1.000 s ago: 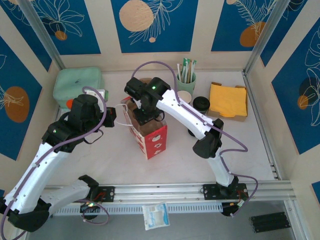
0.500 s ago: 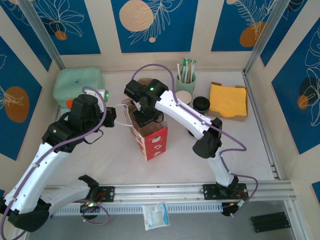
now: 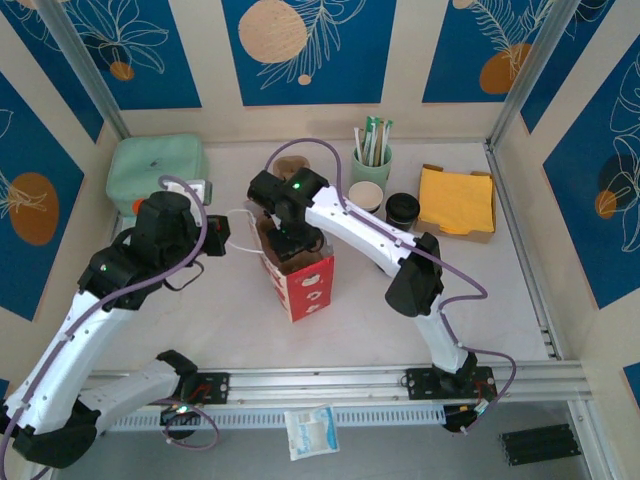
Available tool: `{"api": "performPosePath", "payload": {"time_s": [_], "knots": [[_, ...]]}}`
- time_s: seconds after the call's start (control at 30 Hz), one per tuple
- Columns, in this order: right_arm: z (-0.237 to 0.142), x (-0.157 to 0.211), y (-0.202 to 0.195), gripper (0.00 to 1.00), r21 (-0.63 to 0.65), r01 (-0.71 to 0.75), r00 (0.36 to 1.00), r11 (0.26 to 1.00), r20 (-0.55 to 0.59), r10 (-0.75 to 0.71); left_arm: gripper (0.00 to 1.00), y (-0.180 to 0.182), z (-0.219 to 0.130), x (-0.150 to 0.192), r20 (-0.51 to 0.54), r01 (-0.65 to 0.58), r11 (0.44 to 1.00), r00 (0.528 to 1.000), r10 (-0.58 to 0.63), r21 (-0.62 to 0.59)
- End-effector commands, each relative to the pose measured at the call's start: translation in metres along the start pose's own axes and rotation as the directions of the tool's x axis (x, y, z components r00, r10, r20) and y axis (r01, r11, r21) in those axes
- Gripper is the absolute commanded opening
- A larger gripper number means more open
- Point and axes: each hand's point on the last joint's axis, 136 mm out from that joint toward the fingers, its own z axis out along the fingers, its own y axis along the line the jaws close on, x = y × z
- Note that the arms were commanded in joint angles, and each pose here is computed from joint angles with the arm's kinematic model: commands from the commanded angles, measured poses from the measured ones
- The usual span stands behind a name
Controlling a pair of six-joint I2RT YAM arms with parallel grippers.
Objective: Pack the takeout coffee
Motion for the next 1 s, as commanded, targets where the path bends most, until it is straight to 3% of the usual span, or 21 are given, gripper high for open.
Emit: {"api": "performPosePath", "payload": {"time_s": [0.0,0.97], "knots": [[0.008,0.004,0.005,0.35,-0.003,-0.018,1.0,1.0,-0.017,0.018,0.0,0.002,-0.001,0.0,0.007,0.012,1.0,1.0,-0.012,-0.001],[0.11,0.027,-0.007,0.39,0.04,-0.099,0.978,0.994,-0.179,0.104,0.0,0.002,-0.004,0.001,0.009,0.023,1.0,1.0,-0.023,0.009]]}}
